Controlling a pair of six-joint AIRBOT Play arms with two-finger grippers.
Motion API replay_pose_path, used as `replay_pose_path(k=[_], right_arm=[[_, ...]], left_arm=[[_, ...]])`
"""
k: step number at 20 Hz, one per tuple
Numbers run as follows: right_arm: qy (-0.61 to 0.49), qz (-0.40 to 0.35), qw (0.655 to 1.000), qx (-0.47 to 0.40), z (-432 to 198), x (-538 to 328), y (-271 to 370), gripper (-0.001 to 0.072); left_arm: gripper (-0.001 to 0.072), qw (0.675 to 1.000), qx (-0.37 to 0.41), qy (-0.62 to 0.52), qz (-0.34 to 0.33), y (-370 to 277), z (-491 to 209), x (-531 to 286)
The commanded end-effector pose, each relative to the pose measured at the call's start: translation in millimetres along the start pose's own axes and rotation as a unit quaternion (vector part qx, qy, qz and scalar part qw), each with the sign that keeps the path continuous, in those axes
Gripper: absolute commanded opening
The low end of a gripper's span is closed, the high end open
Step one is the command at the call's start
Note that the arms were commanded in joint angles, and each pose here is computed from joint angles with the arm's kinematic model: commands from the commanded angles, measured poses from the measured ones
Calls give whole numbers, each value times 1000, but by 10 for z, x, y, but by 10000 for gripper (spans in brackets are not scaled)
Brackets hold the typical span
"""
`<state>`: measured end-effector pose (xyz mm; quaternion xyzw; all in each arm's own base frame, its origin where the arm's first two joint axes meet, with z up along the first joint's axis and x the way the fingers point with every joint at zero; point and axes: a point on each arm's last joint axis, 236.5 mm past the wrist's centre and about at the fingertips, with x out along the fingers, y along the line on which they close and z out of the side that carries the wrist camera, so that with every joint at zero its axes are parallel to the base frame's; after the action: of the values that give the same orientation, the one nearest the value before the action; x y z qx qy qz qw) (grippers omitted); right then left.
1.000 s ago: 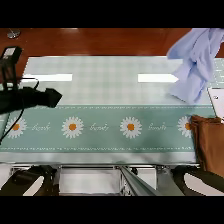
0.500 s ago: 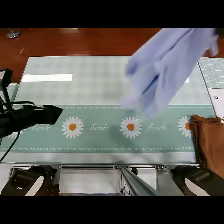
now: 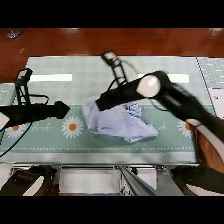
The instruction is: Fold the shirts.
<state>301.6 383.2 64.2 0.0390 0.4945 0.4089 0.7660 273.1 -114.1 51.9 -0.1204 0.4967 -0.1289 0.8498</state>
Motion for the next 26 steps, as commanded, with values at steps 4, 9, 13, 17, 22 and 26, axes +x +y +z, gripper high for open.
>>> replay_pose_path(k=[4, 9, 13, 17, 22, 26], right_arm=[[63, -46, 995, 53, 36, -398, -911, 616], [10, -224, 941, 254, -883, -2074, -2597, 614], [-62, -173, 900, 396, -1868, -1795, -2608, 613], [-25, -135, 900, 414, -2360, -1452, -2305, 613], [2, -109, 908, 404, -2415, -1253, -2135, 613], [46, -83, 915, 393, -2441, -956, -1973, 613]], left_arm=[[702, 995, -5, 91, 28, 280, -246, 280], [701, 985, -76, 148, 49, 719, -565, 211], [701, 971, -174, 156, -40, 510, -682, 639], [702, 953, -250, 158, -57, 548, -630, 1066], [702, 944, -258, 191, -70, 480, -757, 1325], [11, 959, -214, 164, -88, 374, -553, 1354]])
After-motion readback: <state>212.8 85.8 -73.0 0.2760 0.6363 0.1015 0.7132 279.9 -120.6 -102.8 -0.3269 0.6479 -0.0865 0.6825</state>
